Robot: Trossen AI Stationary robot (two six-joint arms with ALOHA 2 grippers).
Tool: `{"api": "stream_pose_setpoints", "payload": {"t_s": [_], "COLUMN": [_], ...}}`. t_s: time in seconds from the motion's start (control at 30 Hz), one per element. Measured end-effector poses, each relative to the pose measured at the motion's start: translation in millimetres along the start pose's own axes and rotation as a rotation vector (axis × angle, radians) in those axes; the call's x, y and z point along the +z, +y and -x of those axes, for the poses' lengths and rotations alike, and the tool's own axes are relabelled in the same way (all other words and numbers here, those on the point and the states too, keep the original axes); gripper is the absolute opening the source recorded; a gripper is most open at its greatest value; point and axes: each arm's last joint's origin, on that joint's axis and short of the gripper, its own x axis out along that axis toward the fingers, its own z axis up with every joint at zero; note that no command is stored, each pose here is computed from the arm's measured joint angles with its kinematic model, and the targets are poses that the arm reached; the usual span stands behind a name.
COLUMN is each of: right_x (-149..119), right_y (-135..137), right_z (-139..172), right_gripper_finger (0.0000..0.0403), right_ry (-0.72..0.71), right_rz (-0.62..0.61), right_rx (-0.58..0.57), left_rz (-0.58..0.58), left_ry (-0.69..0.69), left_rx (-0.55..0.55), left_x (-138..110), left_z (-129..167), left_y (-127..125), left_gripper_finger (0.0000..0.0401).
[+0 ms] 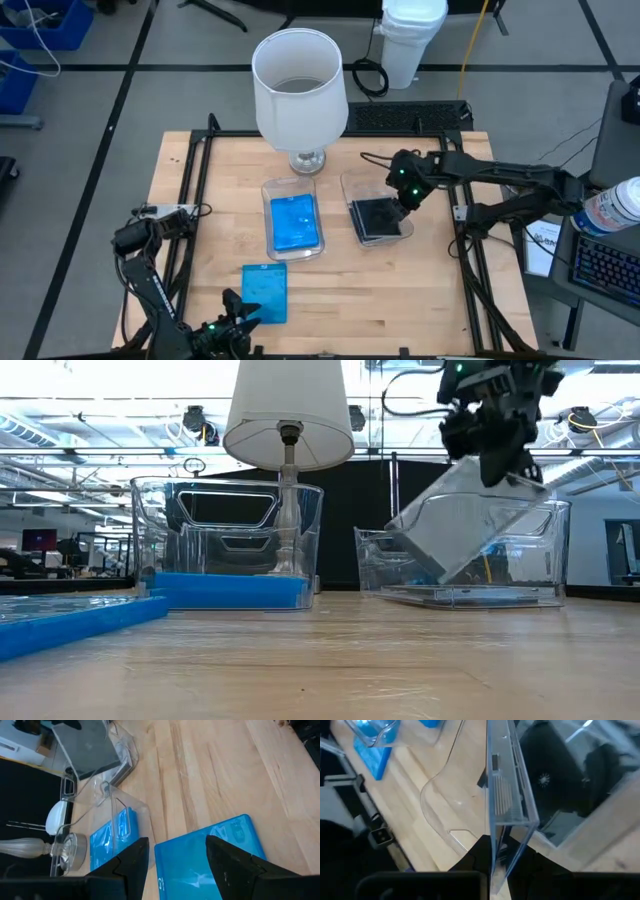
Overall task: Pick & place jewel cases by type
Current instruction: Put the black CD case into the right transparent bin, then put the blue CD case into the left transparent bin
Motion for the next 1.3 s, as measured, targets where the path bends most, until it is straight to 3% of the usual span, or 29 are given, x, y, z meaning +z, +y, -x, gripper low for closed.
{"api": "stream_pose_setpoints", "payload": {"t_s": [0.43,0.73,1.0,1.3], "right_x": [15,15,14,12], "right_y": [-24,-27,-27,-23], "right_z": [-18,-14,-14,-4], "right_gripper_finger": [0.0043,0.0096,0.0151,0.0163], "right_ry": [0.077,0.014,0.027,0.060], "right_rz": [-0.022,0.009,-0.008,-0.095], "right_rx": [-0.021,-0.106,-0.112,-0.144], "left_rz": [0.008,0.020,0.012,0.014], "left_ry": [-0.001,-0.001,-0.002,-0.003], "left_rx": [0.000,-0.001,0.002,0.000], "left_x": [0,0,0,0], "left_z": [0,0,0,0], "left_y": [0,0,0,0], "left_gripper_finger": [0.0202,0.0202,0.0202,0.0202]}}
